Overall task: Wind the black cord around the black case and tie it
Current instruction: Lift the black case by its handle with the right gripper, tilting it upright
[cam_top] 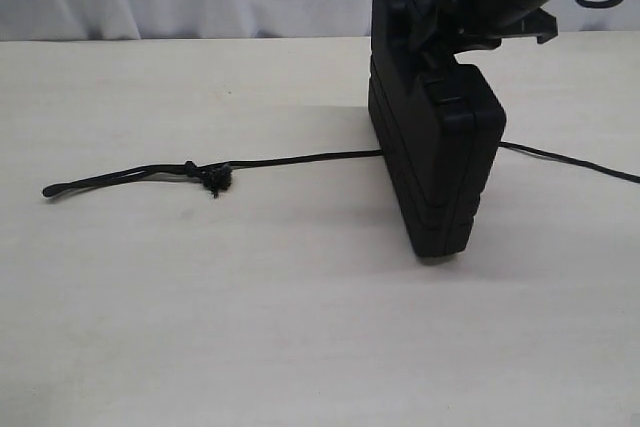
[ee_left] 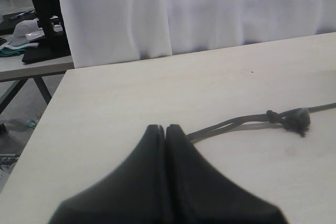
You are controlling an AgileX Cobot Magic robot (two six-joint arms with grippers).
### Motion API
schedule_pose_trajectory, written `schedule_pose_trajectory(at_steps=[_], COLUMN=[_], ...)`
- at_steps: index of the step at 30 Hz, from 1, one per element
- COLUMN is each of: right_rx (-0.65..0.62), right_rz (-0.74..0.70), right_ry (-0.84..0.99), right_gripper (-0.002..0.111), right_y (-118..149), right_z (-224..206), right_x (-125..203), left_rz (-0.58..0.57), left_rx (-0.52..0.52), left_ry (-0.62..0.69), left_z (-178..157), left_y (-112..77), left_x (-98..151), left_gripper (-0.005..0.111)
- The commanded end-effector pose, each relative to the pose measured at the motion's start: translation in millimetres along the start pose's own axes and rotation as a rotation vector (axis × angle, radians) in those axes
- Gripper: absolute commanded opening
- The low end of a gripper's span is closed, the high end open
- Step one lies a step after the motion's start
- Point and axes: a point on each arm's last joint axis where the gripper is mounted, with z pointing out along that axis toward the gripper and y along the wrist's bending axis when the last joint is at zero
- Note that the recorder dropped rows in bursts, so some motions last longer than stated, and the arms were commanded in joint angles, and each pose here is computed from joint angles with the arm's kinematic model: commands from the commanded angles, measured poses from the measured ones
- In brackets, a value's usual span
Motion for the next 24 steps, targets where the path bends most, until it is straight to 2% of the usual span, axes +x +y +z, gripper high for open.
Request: schedule_pose_trajectory(at_steps=[1, 13, 15, 18, 24], right_rx=[0.131, 0.186, 0.186, 0.187, 0.184], right_rz=[-0.071, -0.118, -0.118, -0.119, -0.125], right_ry=[0.050, 0.064, 0.065, 0.079, 0.067], right_gripper=[0.022, 0.021, 0.018, 0.005, 0.004], right_y=[-22.6, -27.6, -27.6, -27.8, -25.8], right_z=[14.6, 13.7, 13.7, 13.6, 7.5], right_x=[3.6, 4.2, 4.3, 5.5, 4.8], left_rz=[-0.009, -0.009, -0.009, -0.009, -0.009], left_rx=[-0.001, -0.001, -0.001, -0.001, -0.001], left_ry=[-0.011, -0.011, -0.011, -0.011, -0.011], left_z=[0.0, 0.0, 0.0, 0.0, 0.0], left_y=[0.0, 0.0, 0.0, 0.0, 0.0], left_x=[-0.4, -0.4, -0.4, -0.4, -0.4], left_gripper=[0.000, 0.000, 0.000, 0.000, 0.000])
